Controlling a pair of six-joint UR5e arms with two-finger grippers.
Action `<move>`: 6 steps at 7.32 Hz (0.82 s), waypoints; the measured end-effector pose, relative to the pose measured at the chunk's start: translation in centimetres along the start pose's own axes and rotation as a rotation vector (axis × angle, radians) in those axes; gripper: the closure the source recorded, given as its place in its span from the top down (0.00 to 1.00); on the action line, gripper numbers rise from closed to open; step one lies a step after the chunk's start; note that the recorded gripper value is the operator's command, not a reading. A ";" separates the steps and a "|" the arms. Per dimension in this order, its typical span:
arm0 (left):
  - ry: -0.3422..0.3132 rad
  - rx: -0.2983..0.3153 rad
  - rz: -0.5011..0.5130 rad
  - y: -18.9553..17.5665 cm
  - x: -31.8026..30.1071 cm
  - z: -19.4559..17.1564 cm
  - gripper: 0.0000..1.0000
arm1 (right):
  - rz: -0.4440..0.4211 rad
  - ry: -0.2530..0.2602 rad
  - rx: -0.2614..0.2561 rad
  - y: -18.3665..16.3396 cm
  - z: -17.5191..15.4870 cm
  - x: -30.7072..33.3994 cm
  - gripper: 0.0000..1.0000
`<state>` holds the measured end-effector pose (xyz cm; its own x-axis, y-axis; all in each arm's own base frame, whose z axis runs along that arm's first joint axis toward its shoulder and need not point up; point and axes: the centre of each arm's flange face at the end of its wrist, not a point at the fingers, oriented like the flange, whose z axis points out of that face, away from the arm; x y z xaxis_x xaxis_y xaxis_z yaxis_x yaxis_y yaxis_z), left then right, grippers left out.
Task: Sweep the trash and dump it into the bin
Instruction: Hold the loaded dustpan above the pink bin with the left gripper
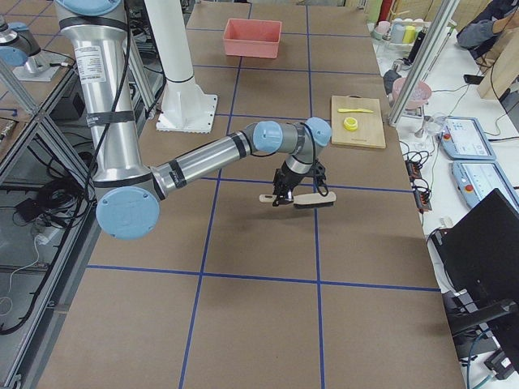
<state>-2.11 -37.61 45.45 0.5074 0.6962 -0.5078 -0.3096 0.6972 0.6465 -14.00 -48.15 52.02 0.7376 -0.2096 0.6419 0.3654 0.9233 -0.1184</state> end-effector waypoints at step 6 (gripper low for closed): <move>0.028 -0.072 0.072 14.8 4.2 -1.8 0.00 | 0.158 -0.013 0.076 5.2 8.9 15.4 0.00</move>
<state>-6.02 -24.05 51.85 0.4597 0.7485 -0.4780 -0.4017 0.6552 0.6398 -5.83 -43.65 68.04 0.7749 -0.0568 0.6295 0.2014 0.9662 -0.1608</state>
